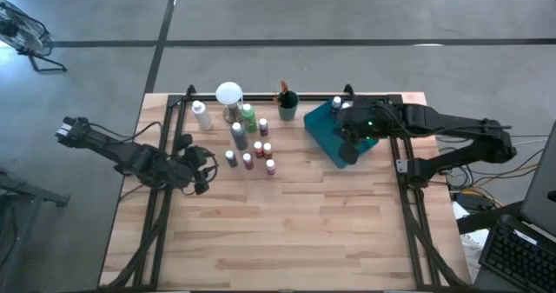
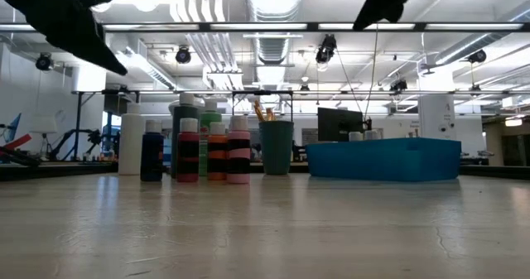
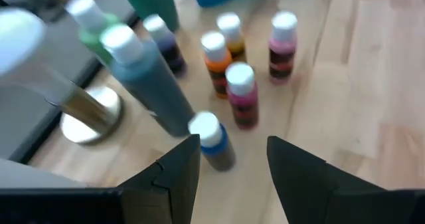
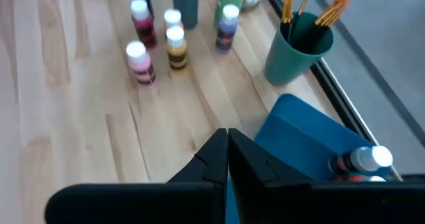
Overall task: Pick & Place Paint Supplies
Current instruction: Put the small blue paint bottle into the blue bin
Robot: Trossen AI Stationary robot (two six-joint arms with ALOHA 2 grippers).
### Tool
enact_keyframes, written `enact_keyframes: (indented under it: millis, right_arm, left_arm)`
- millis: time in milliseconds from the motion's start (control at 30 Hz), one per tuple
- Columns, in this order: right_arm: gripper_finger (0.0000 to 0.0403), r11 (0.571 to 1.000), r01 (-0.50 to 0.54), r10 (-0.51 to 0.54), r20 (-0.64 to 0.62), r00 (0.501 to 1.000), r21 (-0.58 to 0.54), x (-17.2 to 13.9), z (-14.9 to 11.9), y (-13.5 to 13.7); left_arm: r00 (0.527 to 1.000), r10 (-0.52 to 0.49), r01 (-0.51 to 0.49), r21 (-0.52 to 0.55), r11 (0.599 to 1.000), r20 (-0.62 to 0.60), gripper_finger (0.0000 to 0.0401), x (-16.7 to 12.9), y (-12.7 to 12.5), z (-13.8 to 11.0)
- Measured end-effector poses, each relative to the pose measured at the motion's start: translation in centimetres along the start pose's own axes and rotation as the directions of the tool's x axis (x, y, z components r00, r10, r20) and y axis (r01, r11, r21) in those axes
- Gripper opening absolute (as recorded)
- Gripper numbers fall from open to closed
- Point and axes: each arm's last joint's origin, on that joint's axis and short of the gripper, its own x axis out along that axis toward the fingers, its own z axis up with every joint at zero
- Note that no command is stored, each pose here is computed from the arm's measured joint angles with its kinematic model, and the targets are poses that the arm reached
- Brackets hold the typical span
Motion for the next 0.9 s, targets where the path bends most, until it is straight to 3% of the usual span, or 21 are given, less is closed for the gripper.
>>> enact_keyframes:
  millis: [200,600,767,900]
  right_arm:
    - [0.0009,1.0,-0.023,0.023,0.141,0.99,0.0,0.8,-1.3,0.0]
    - [0.0008,0.999,-0.016,0.022,0.131,0.991,-0.046,1.3,-1.1,0.0]
    - [0.0008,0.997,-0.013,0.021,0.104,0.994,-0.076,2.0,-1.4,0.1]
    - [0.0008,0.995,-0.01,0.019,0.09,0.996,-0.097,2.3,-1.8,0.1]
  left_arm:
    - [0.994,0.04,-0.042,-0.02,0.999,-0.102,0.0181,1.9,0.3,0.2]
    - [0.987,-0.047,0.04,-0.049,0.998,-0.151,0.0181,4.4,1.0,2.0]
    - [0.988,0.018,-0.03,-0.074,0.997,-0.156,0.0181,5.2,0.9,0.8]
    - [0.997,-0.004,-0.006,-0.124,0.992,-0.078,0.0181,6.3,0.5,-0.9]
